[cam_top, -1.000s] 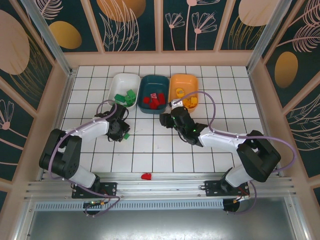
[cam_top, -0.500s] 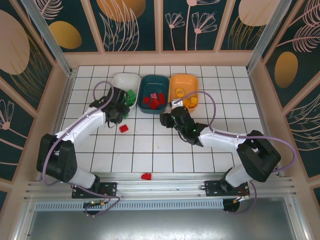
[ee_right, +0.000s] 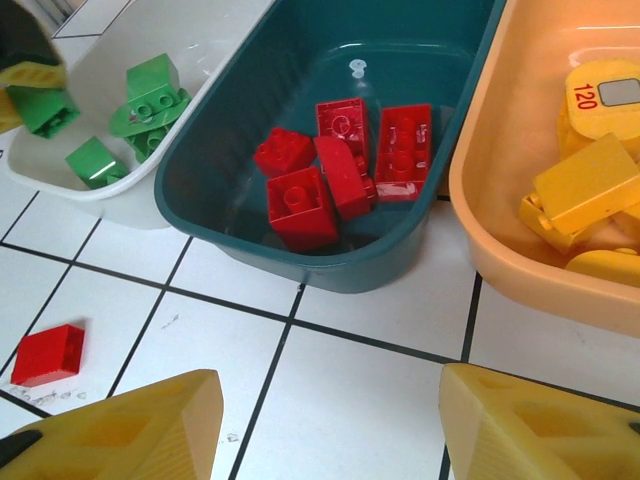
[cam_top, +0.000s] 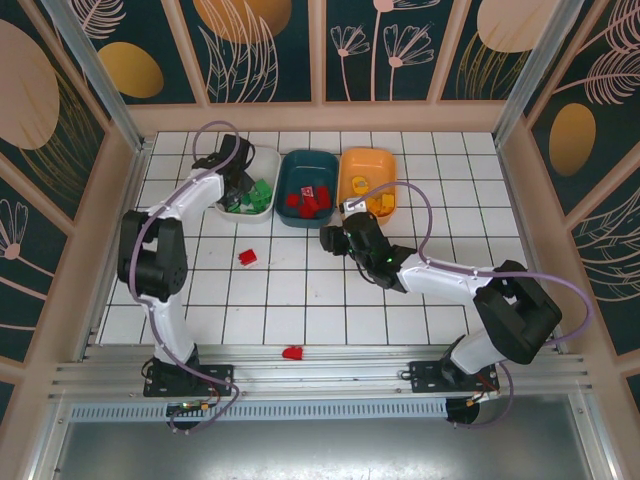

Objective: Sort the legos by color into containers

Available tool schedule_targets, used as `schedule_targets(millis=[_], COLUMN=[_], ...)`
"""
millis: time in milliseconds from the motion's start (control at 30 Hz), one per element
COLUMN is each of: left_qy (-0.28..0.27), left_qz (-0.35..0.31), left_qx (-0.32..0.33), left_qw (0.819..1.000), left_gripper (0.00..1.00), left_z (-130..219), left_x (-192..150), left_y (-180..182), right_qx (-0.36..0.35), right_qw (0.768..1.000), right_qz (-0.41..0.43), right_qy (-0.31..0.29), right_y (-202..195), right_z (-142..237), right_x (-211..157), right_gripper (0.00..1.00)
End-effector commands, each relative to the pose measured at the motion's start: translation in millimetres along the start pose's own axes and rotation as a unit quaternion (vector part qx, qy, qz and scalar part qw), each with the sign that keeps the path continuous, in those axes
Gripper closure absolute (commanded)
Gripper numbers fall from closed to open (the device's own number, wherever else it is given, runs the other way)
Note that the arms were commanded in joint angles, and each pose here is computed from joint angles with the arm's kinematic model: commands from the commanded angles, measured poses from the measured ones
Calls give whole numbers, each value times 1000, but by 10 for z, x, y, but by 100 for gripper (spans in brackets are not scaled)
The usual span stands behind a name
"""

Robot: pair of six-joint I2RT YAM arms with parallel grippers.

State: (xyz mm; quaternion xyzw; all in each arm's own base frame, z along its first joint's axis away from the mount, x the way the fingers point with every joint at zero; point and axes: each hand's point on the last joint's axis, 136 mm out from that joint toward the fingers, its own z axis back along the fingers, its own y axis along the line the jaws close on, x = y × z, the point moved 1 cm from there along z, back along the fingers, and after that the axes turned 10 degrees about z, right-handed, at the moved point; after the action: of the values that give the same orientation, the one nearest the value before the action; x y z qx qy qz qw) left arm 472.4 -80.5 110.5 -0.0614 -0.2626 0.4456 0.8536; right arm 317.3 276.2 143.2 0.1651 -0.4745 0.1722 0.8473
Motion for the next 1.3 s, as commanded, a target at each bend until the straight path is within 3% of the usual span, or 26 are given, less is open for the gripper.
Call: schedule_targets(millis=[0, 167, 367, 500, 633, 800, 1067, 1267], left_qy=[-15, -6, 3, -10, -43, -61, -69, -54], left_qz=[-28, -32, -46, -52, -54, -46, 0, 10], left_qx=[13, 26, 29, 3, -39, -78, -50, -47], left_qw=[999, 999, 999, 999, 997, 994, 996, 997], left_gripper=[63, 60, 44, 35, 24, 2, 1, 1], left_z=[-17, -182, -236, -3, 450, 863, 997, 952], left_x=[128, 52, 9, 118, 265, 201, -78, -239], left_y=[-45, -10, 2, -81, -66, 359, 1436, 1669], right_qx=[11, 20, 39, 51, 73, 93, 82, 54], right_qw=[1000, 1000, 998, 997, 993, 985, 978, 977], right_qz=[-7, 12, 40, 60, 88, 131, 158, 155], right_qy=[-16, -8, 4, 6, 29, 57, 105, 135], right_y=[67, 248, 524, 788, 1177, 1664, 2009, 2017], right_z=[71, 51, 9, -37, -229, -573, -1088, -1311], right_x=[113, 90, 61, 46, -58, -222, -539, -716], right_gripper=[39, 39, 37, 34, 27, 17, 13, 17])
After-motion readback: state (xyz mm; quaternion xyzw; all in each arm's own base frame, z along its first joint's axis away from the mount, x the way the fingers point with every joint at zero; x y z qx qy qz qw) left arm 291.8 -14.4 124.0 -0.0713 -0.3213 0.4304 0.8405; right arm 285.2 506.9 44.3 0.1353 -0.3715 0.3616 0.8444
